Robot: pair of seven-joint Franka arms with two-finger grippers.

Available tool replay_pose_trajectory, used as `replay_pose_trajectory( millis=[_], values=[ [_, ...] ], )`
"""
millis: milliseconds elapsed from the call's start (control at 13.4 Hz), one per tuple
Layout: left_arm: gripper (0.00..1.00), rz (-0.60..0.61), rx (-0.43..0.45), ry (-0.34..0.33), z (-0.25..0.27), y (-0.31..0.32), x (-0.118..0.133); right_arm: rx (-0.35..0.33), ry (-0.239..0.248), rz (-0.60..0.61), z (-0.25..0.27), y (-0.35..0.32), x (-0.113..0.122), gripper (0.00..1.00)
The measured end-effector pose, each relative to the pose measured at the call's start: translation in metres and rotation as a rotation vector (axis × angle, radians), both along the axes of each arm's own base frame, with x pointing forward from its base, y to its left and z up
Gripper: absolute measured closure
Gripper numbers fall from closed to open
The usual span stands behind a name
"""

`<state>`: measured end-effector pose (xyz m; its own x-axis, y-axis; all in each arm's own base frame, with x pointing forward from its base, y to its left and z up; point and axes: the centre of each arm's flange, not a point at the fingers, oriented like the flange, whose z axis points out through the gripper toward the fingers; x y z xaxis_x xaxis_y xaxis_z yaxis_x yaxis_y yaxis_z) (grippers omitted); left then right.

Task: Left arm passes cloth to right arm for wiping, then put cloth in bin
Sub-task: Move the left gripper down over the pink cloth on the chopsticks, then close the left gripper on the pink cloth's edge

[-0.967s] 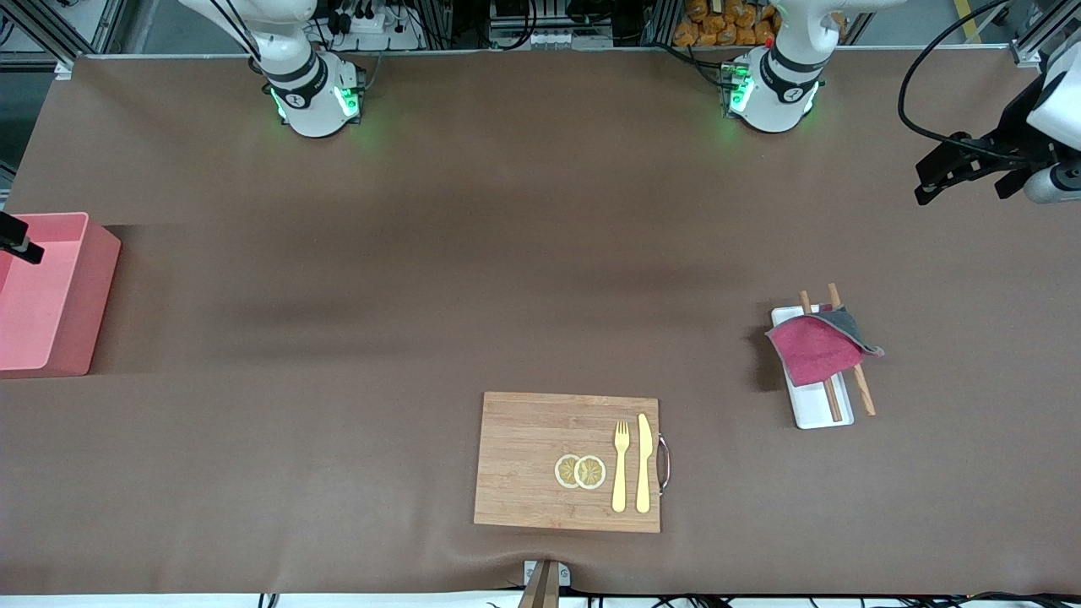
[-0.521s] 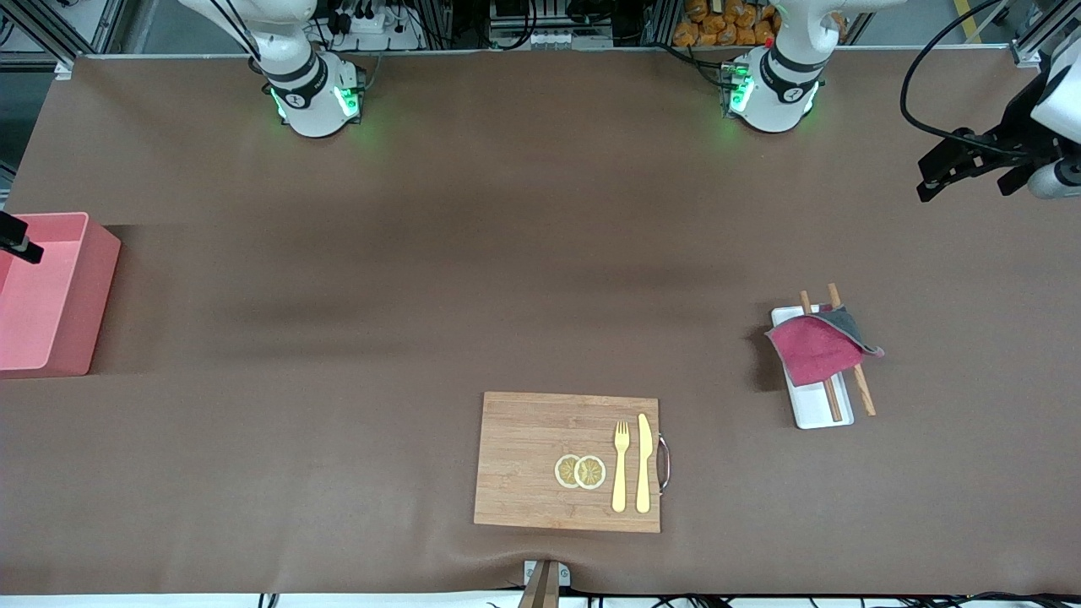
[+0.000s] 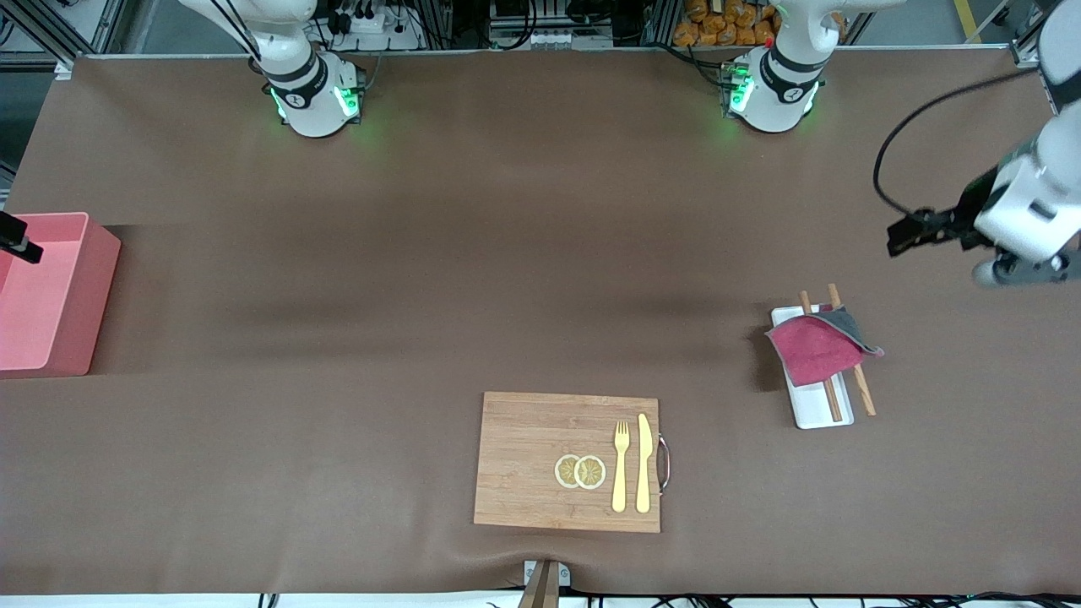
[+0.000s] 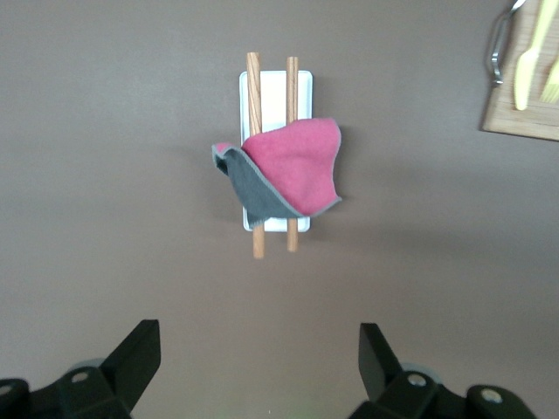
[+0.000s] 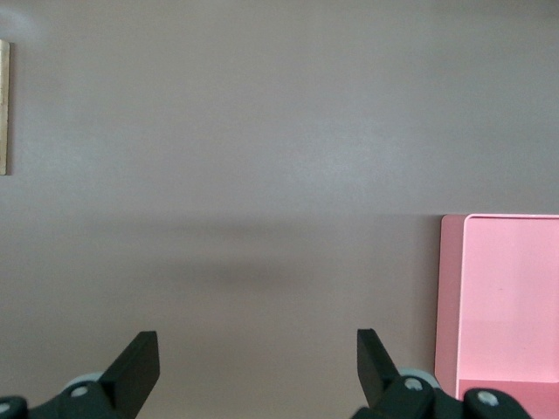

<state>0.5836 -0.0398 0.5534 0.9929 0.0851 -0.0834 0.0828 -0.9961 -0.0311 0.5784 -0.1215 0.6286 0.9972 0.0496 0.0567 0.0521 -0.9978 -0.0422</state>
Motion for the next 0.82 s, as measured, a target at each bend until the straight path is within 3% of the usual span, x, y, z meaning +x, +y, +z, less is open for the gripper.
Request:
replay_pose_trajectory(
  millis=[446, 669, 818],
  values=[
    [0.00, 0.025, -0.011, -0.003, -0.116, 0.014, 0.058, 0.004, 0.018, 0.003, -0.011, 0.000, 0.005, 0.00],
    [0.00, 0.039, -0.017, -0.048, -0.170, 0.024, 0.063, 0.006, 0.029, 0.005, -0.015, 0.000, 0.006, 0.00],
    [0.00, 0.047, -0.017, -0.039, -0.194, 0.028, 0.060, 0.008, 0.038, 0.006, -0.021, 0.000, 0.009, 0.00]
  ],
)
